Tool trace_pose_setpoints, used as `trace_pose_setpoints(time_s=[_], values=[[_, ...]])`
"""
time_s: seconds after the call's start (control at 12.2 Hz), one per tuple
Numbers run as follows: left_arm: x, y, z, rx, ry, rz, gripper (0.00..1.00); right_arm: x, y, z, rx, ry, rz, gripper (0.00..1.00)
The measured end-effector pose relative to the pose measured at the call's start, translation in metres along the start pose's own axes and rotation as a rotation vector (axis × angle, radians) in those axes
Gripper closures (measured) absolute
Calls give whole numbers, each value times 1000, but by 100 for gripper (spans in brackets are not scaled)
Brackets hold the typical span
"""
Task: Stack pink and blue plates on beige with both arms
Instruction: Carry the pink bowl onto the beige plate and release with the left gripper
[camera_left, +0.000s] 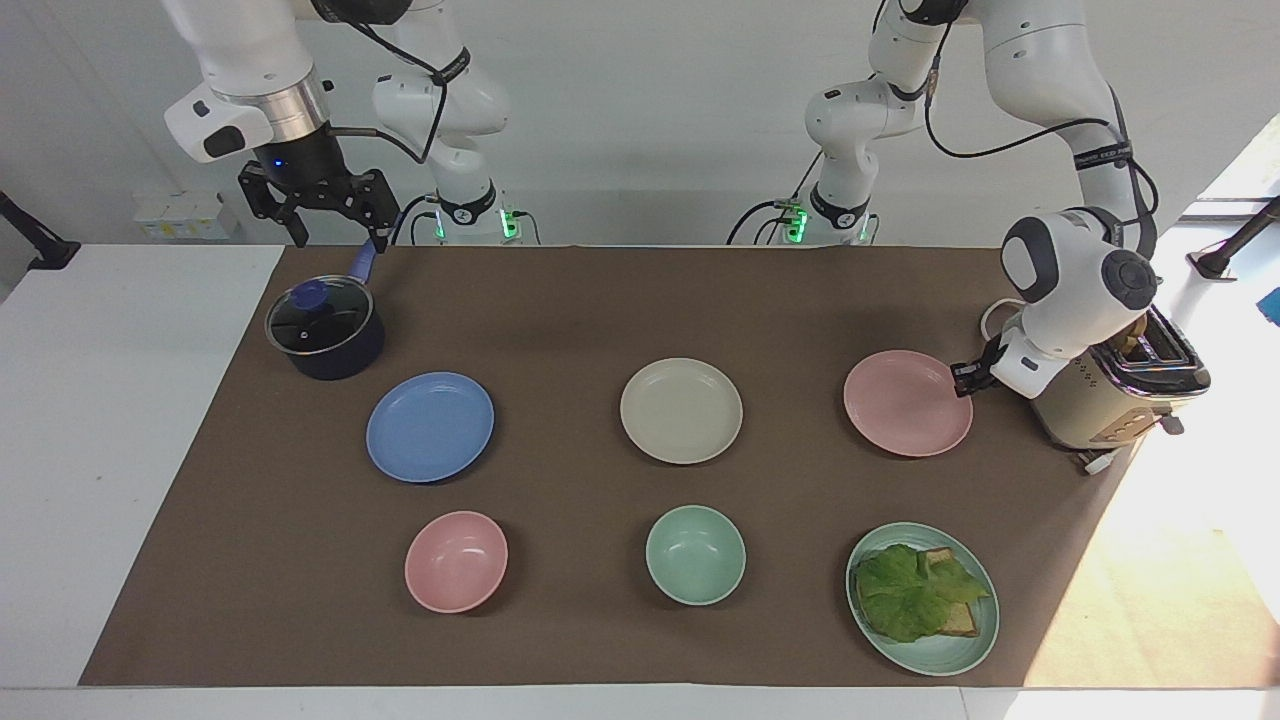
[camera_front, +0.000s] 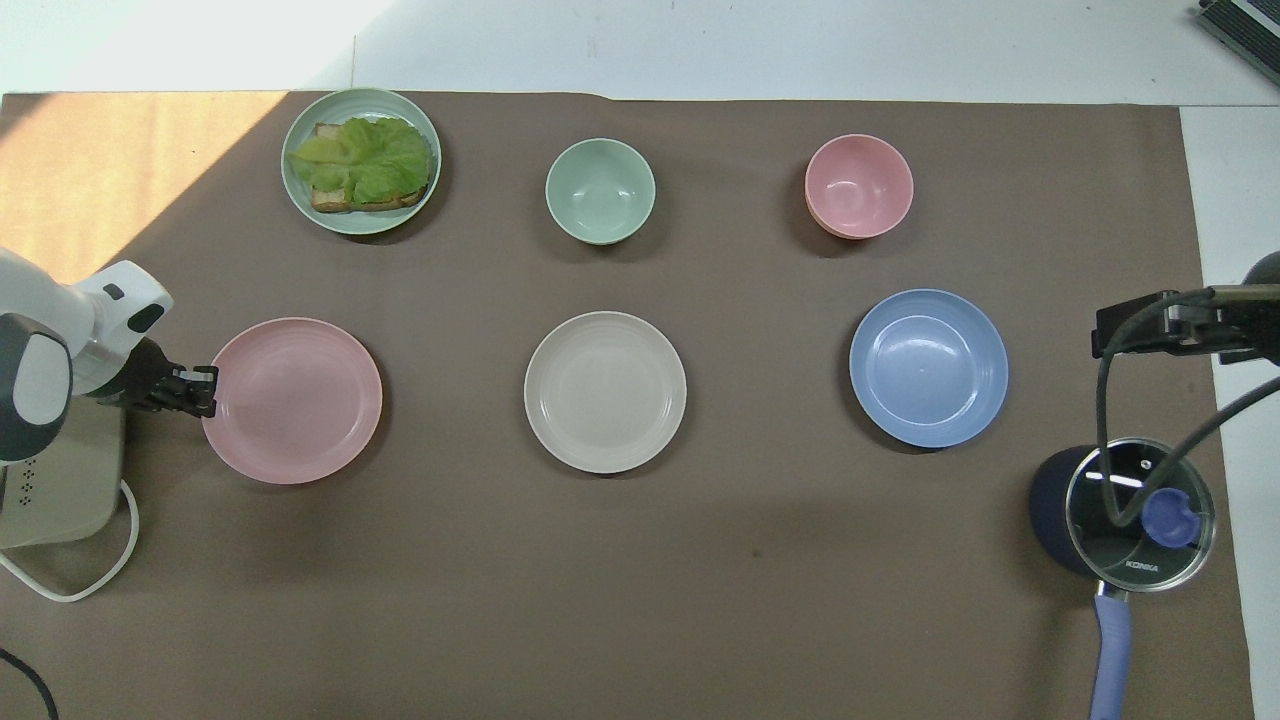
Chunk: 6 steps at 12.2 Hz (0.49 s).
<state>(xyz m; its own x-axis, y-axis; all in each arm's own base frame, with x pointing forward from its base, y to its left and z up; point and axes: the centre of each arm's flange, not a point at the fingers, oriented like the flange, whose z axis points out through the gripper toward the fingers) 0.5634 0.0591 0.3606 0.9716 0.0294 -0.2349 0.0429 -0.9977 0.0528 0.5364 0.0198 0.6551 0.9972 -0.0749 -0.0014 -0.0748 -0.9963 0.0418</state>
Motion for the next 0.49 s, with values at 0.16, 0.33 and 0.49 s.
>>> trace_pose_setpoints(time_s=[0.16,0.33,0.49], values=[[-1,7,-45,-55,-20,-8,96,0,0,0,0,0,0,0],[-3,25,-71,-101,-32,-22,96,0,1,0,0,-1,0,0],[-7,88,-72,-98,-55,-67,96,0,2,1,0,-3,1,0]])
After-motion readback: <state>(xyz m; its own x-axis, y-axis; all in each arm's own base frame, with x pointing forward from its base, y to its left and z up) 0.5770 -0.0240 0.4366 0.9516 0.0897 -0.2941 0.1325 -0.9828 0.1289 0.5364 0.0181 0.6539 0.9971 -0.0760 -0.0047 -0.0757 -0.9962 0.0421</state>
